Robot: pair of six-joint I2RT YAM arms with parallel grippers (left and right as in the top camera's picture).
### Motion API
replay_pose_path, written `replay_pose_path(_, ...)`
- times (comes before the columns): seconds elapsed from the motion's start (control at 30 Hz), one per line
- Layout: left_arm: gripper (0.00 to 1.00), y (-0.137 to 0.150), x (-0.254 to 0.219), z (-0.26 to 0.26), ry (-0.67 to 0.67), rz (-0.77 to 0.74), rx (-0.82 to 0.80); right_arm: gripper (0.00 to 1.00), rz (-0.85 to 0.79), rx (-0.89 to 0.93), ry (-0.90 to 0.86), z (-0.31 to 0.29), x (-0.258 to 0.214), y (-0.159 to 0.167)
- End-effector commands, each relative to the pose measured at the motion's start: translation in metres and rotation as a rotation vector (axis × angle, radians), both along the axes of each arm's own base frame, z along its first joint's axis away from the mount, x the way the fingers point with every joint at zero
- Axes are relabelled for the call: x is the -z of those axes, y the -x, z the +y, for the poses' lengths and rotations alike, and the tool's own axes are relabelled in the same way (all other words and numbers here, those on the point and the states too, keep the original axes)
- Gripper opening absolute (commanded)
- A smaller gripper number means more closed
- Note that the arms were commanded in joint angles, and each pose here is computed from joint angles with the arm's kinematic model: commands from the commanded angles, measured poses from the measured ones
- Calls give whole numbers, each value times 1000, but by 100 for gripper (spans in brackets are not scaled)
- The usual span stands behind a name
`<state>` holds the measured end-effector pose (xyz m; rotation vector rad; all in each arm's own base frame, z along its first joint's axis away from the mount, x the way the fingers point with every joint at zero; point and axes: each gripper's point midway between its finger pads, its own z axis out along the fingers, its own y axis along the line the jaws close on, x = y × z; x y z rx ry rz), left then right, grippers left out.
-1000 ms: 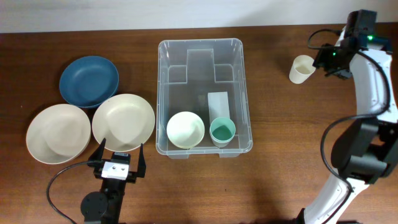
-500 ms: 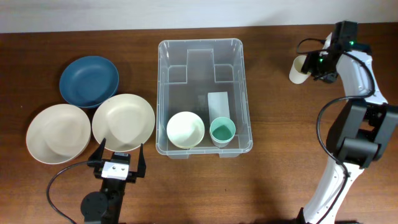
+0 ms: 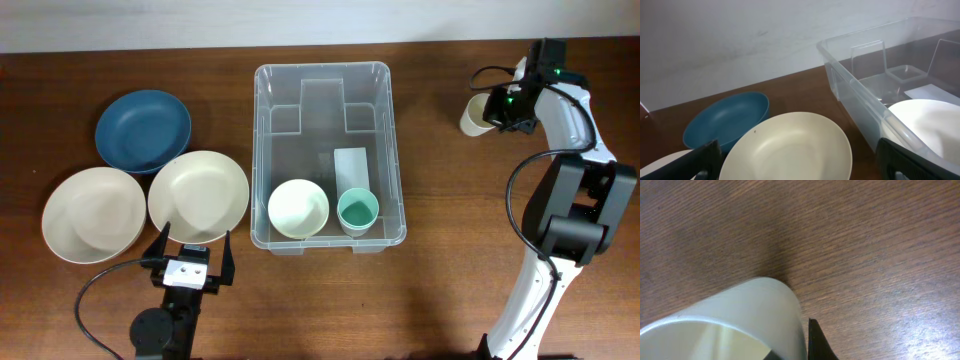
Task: Pack container
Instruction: 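Move the right gripper to the last white cup and grasp it, then carry the white cup into the container and stack it on the cups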
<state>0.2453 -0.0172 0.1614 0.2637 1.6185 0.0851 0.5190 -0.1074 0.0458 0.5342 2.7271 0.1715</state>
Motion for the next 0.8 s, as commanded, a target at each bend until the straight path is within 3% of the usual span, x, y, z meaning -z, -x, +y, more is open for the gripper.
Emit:
replay_pose_path(0.0, 100, 0, 3, 0, -16, -1, -2, 4, 3, -10, -9, 4, 2, -2)
replay_pose_path(0.2, 100, 0, 3, 0, -16, -1, -2, 4, 9, -66, 9, 8, -19, 8)
replay_pose_path(0.4, 100, 0, 3, 0, -16, -1, -2, 4, -57, -182, 53, 35, -90, 24)
replay_pose_path(0.57, 99, 0, 3, 0, -16, -1, -2, 4, -125, -371, 108, 85, -158, 54)
replay_pose_path(0.77, 99, 0, 3, 0, -16, -1, -2, 4, -149, -568, 125, 154, -205, 103)
